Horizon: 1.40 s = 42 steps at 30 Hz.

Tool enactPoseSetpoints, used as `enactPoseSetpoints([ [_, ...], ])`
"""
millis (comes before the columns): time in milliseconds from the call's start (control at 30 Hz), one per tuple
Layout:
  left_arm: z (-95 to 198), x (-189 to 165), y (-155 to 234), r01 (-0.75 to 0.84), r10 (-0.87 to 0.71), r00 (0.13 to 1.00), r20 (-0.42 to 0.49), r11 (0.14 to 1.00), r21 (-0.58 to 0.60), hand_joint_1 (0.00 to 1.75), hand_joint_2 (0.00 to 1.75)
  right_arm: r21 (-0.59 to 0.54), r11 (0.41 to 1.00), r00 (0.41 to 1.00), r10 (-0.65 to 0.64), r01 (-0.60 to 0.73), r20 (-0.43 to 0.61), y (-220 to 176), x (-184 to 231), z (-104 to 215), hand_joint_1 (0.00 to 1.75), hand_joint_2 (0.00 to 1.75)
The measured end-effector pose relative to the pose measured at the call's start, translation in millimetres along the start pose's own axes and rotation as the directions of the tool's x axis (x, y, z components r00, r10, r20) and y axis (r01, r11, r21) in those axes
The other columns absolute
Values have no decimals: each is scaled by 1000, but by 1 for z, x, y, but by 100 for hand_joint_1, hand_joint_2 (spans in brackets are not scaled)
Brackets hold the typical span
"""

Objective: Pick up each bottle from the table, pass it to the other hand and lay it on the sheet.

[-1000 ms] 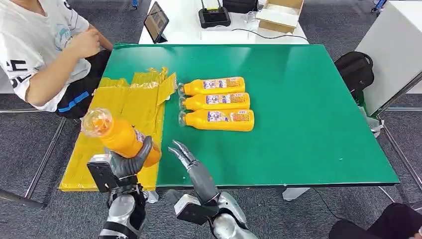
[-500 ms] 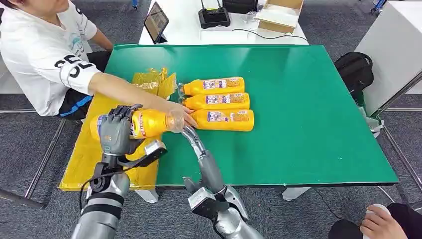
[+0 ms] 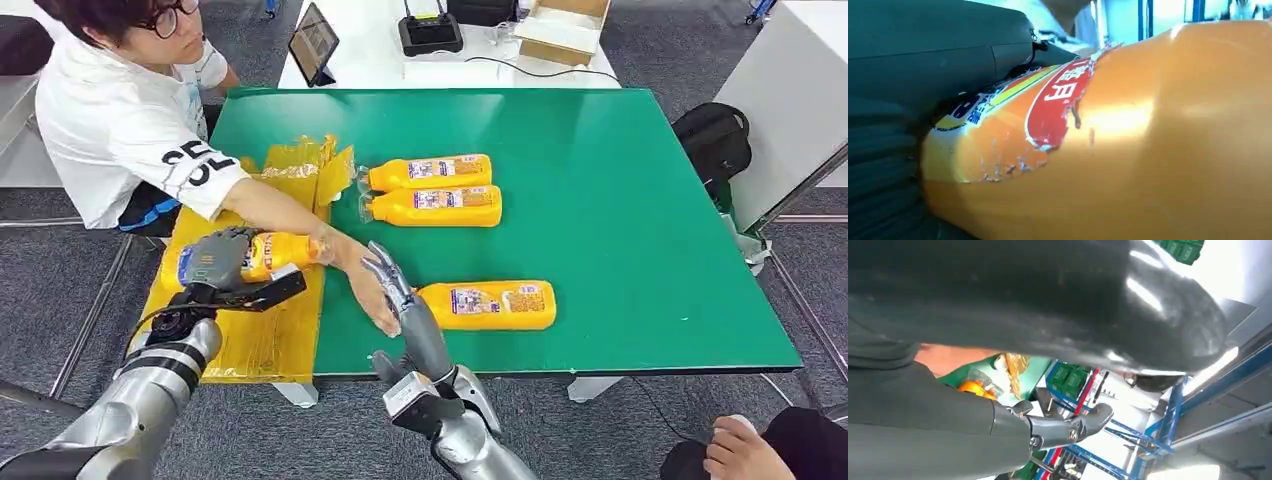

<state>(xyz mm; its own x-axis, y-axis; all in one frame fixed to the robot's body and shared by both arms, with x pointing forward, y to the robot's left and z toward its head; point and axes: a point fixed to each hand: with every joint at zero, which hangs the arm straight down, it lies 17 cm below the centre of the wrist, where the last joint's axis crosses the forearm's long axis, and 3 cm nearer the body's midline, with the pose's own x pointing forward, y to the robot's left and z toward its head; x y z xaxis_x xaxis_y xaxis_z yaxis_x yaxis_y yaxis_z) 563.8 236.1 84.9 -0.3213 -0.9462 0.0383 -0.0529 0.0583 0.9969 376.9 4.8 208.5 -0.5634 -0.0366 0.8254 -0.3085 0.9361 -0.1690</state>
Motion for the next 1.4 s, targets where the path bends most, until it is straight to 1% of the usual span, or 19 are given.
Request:
enactPoseSetpoints([
  [200,6,-8,-17,20,-20,1000,-7,997,-73,175,175,9,1000,1000,-7,7,-3,2,0,0,0,0],
  [433,12,-12,-27,10,-12,1000,-17,995,-102,175,175,10,1000,1000,-8,8,-6,2,-1,1,0,0],
  [533,15,-12,-31,8,-7,1000,6,993,-117,175,175,17,1000,1000,-11,11,-12,3,-2,1,0,0],
  [567,16,-11,-32,6,-4,1000,16,993,-116,133,175,20,1000,1000,-13,13,-13,4,-2,1,0,0],
  [600,17,-12,-32,6,-3,1000,23,994,-111,0,175,22,1000,1000,-14,15,-13,4,-2,1,0,0],
  [700,21,-13,-34,-24,27,999,28,994,-108,0,175,26,1000,1000,-16,17,-16,5,-2,1,0,0],
  [767,25,-15,-39,-111,112,994,-3,986,-125,0,175,28,999,1000,-16,16,-21,5,-3,1,0,0],
  [800,25,-16,-40,-140,140,990,-14,982,-130,0,0,30,999,1000,-17,17,-23,6,-4,2,0,0],
  [1000,23,-14,-42,-302,296,953,-60,943,-141,0,0,37,999,999,-17,18,-31,7,-5,2,0,0],
  [1400,22,-13,-40,-342,334,939,-77,931,-126,0,0,39,999,999,-15,16,-33,7,-6,2,0,0],
])
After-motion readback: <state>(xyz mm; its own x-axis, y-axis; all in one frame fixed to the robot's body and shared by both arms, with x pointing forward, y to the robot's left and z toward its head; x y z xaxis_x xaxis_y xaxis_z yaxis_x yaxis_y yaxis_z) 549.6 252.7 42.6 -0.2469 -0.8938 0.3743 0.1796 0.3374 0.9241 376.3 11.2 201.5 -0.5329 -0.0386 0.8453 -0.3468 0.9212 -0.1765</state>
